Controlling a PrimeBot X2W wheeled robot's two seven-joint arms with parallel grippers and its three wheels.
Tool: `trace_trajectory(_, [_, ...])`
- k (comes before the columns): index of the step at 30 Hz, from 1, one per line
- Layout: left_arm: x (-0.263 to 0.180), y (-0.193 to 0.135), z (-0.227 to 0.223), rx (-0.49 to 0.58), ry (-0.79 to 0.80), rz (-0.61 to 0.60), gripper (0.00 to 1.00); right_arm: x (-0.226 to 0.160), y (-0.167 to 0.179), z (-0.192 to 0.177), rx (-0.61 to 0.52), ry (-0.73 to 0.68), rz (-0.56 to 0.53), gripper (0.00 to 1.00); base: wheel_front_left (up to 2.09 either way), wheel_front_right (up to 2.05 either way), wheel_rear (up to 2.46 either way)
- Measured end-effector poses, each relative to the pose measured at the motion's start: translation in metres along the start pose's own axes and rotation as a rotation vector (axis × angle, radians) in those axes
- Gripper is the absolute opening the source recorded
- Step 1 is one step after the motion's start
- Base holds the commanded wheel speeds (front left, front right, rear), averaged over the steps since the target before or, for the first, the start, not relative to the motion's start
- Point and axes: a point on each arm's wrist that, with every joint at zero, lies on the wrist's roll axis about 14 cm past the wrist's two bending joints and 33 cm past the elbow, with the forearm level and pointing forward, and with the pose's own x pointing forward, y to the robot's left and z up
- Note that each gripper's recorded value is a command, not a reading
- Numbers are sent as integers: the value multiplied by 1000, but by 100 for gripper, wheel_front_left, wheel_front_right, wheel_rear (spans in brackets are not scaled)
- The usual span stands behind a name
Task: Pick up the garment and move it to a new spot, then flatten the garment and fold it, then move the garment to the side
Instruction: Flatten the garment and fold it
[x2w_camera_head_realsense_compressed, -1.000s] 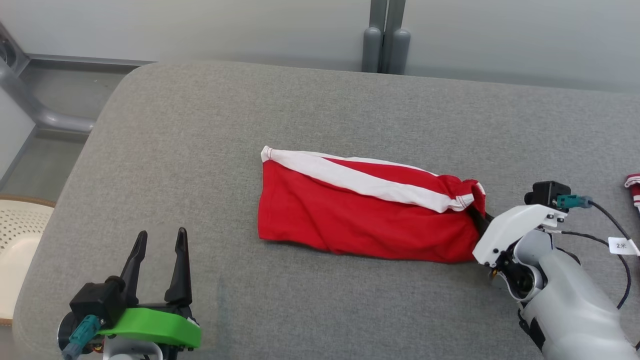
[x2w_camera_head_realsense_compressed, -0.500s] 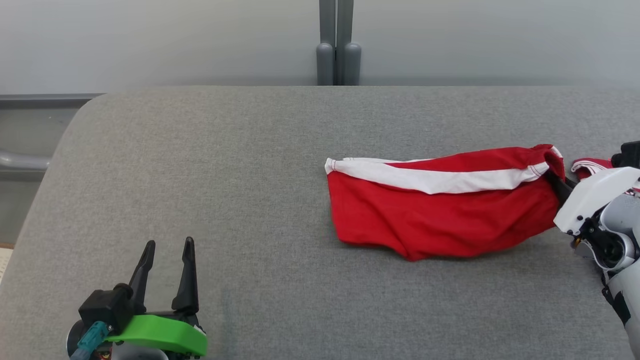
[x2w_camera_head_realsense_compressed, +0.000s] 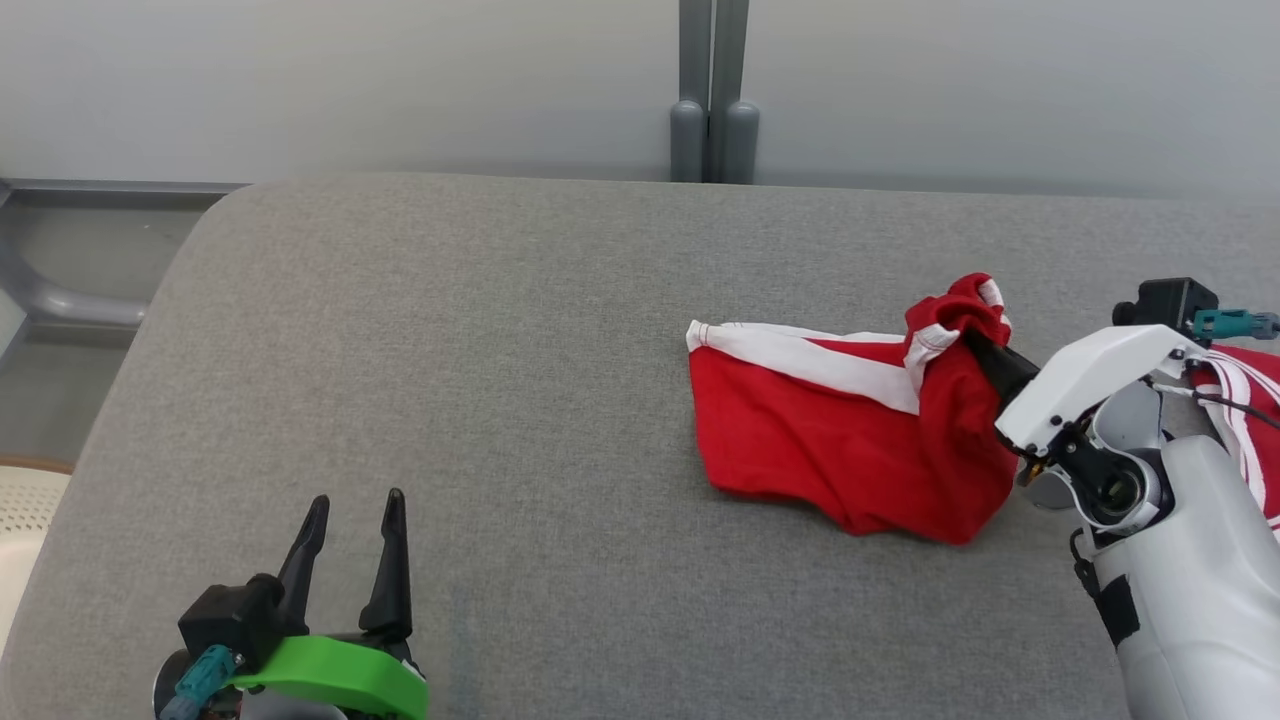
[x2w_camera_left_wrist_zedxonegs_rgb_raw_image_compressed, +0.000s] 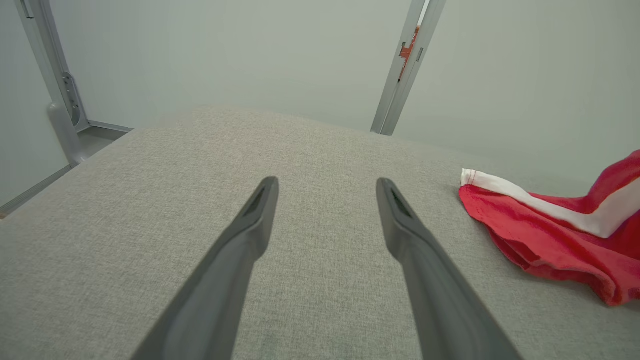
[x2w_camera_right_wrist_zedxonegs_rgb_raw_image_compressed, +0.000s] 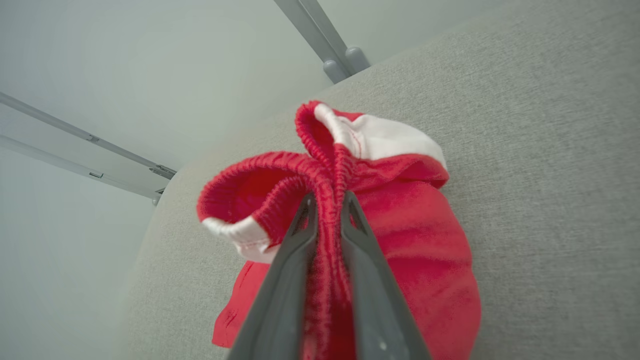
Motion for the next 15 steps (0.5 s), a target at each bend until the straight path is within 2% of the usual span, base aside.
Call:
trace_trajectory(7, [-9,13,-5,-15,12,52,100,27,34,-19,-15,50,51,0,0,0,0])
trace_trajectory(15, [-15,29,-10,-22,27,107,100,50,49,-47,-37,122,68,0,0,0,0])
